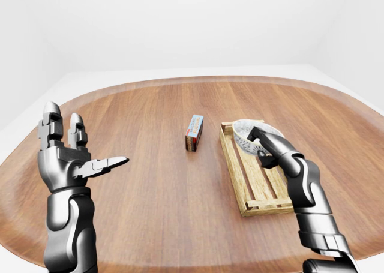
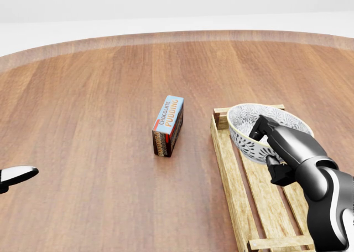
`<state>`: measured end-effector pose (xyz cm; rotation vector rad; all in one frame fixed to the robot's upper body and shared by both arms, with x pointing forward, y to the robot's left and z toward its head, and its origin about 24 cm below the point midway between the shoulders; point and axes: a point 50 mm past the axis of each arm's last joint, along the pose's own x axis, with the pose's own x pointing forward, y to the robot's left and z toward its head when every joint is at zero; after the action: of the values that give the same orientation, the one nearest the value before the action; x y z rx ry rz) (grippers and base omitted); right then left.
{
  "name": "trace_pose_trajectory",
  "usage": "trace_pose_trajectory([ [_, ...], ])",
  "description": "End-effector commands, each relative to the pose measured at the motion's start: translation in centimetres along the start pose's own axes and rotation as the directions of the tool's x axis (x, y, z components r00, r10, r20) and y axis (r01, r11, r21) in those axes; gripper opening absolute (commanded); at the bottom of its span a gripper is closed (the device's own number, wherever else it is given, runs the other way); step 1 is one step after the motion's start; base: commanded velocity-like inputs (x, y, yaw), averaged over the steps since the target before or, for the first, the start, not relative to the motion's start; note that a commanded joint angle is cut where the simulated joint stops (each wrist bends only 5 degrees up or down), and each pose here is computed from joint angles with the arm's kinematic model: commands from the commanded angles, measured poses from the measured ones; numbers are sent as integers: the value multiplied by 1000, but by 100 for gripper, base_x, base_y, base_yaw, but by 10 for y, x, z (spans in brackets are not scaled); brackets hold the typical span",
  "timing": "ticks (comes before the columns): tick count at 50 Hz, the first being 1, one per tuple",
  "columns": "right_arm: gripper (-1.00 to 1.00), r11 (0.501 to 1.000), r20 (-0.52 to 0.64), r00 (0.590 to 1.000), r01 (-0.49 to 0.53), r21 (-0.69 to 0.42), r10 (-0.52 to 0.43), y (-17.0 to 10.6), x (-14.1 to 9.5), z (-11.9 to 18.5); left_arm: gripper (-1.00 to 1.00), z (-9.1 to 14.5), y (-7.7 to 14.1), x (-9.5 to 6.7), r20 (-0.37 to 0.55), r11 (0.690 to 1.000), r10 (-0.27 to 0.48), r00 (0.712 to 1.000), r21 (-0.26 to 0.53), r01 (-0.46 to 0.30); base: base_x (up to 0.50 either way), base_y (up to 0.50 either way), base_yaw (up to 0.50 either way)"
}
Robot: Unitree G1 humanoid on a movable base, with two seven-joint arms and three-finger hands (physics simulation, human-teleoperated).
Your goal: Pick up the bowl on the left and put it in the tray.
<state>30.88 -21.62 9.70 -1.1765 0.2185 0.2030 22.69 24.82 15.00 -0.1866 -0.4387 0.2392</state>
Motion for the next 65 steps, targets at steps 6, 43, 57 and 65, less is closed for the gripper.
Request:
trace_pose_trajectory([
  [6, -100, 1000, -28, 1000, 13, 7, -13, 18, 21, 2, 100, 0, 1, 1, 0, 1000, 1, 1000, -4, -1, 0, 0, 0],
  [43, -100, 994, -120, 993, -21, -107, 8, 31, 28, -13, 100, 2, 0, -1, 7, 1000, -4, 1000, -5, 4, 0, 0, 0],
  [57, -100, 996, -152, 988, -39, -82, 26, 39, 30, -24, 100, 0, -2, -2, 1, 1000, -9, 1000, -4, 9, 0, 0, 0],
  [65, -100, 997, -172, 985, -44, -60, 33, 45, 31, -30, 100, 0, -3, -2, -1, 1000, -12, 1000, -3, 12, 0, 0, 0],
])
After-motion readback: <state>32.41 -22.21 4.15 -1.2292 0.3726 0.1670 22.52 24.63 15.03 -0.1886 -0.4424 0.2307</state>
